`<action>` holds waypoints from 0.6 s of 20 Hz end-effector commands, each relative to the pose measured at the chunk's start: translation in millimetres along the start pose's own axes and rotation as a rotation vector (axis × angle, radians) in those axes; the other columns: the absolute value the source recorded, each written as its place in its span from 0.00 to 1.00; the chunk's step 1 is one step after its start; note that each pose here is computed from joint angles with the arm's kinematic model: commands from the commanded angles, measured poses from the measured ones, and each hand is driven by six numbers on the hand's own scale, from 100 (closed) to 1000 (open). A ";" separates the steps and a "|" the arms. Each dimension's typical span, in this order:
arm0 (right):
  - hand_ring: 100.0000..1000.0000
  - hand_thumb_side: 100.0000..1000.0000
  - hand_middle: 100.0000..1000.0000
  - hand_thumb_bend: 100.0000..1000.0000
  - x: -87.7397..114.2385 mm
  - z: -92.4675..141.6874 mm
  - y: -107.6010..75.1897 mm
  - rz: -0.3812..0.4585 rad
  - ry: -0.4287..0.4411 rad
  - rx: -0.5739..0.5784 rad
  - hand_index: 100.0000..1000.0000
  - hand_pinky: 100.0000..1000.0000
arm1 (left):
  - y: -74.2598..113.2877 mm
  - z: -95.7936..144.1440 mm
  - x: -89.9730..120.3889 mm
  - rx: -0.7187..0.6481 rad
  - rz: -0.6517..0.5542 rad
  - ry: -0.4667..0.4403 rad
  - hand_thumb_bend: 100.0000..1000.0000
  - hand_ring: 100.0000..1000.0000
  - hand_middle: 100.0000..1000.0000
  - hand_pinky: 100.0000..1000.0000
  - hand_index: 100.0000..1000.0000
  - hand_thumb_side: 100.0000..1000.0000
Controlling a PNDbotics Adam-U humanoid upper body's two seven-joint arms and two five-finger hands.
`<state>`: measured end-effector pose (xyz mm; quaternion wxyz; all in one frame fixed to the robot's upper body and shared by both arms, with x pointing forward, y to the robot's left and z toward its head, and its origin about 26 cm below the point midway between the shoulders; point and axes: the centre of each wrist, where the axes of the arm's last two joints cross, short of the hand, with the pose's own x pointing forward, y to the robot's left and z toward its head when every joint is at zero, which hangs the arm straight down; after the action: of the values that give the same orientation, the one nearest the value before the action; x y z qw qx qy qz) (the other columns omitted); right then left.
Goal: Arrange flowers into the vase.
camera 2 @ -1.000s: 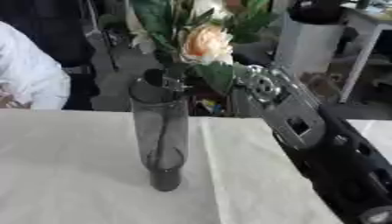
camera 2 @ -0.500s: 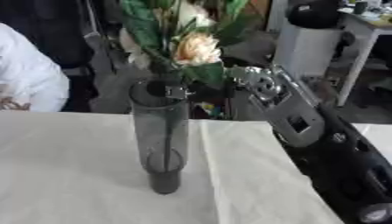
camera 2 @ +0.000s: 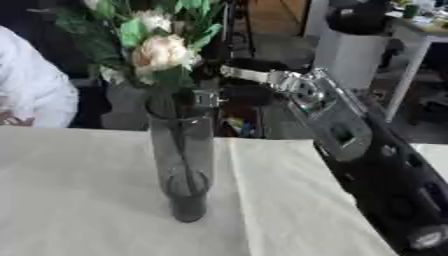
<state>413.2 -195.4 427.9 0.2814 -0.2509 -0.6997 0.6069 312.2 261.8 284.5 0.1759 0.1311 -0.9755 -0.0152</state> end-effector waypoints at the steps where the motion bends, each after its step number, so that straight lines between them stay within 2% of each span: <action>1: 1.00 1.00 0.90 0.48 0.4 7.8 -17.0 0.030 0.009 -0.030 1.00 0.93 | 3.1 -5.5 5.1 -0.002 -0.007 -0.028 0.00 0.87 0.87 0.77 0.94 1.00; 12: 1.00 1.00 0.90 0.48 -4.3 8.3 -13.7 0.033 0.023 -0.023 1.00 0.93 | 3.6 -5.9 5.2 0.002 -0.010 -0.029 0.00 0.87 0.87 0.77 0.94 1.00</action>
<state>416.1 -197.6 426.6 0.2854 -0.2541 -0.6970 0.6068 312.2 261.8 284.5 0.1754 0.1313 -0.9756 -0.0139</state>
